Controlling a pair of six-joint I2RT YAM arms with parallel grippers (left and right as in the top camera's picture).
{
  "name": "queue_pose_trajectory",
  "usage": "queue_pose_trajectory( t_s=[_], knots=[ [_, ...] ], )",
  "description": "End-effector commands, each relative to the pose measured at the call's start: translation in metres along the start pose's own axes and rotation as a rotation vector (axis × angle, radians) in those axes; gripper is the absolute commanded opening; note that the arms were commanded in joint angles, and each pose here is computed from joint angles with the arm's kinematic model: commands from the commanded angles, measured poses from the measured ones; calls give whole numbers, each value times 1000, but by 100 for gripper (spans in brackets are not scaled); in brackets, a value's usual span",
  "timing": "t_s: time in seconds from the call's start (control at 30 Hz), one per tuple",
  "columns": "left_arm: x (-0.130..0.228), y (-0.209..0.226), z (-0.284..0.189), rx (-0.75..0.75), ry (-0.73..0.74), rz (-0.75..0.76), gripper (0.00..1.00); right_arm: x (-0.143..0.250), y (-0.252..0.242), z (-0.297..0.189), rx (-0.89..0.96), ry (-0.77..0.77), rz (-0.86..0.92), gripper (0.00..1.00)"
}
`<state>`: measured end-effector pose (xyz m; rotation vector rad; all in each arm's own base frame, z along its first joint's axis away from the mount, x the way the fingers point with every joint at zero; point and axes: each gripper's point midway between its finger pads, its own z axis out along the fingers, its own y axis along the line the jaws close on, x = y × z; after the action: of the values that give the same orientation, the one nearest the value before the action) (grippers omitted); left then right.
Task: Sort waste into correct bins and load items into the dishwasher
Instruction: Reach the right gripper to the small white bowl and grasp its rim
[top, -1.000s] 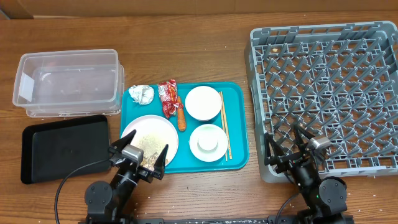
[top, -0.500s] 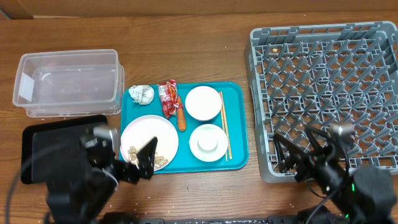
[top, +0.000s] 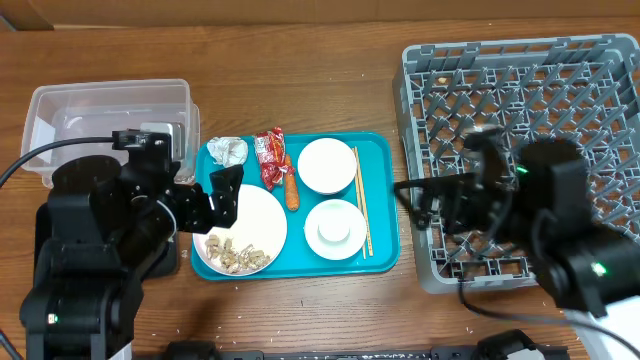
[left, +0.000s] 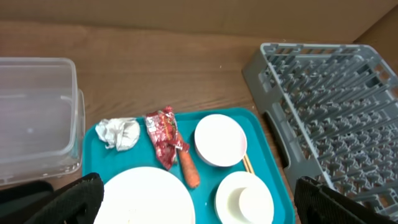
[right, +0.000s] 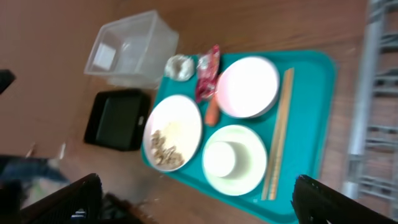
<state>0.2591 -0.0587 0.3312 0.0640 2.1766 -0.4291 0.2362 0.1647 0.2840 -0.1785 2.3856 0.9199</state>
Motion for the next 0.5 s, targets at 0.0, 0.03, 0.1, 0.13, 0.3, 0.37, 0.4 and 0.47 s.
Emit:
queue_pose_trajectory(
  t_s=[0.0,0.03,0.1,0.13,0.3,0.37,0.4,0.47],
  knots=[
    [-16,11,-15,-78,-68,-69,100,14,19,22,4,80,21,100],
    [-21,19,-19,-121,-92,-127,100,21,18,33,56,105,3,100],
    [-31,29,-29,-175,-140,-197,100,38,12,54,179,149,-24,100],
    [-38,32,-35,-195,-165,-201,100,51,12,70,245,181,-63,100],
    [-38,45,-43,-276,-175,-207,100,78,-8,116,466,227,-93,100],
    [-34,46,-43,-286,-158,-206,100,83,-23,131,545,233,-68,99],
    [-32,46,-43,-287,-153,-205,100,85,-27,140,558,245,-67,98],
    [-30,47,-43,-289,-143,-208,100,89,-34,157,574,264,-62,97]
  ],
)
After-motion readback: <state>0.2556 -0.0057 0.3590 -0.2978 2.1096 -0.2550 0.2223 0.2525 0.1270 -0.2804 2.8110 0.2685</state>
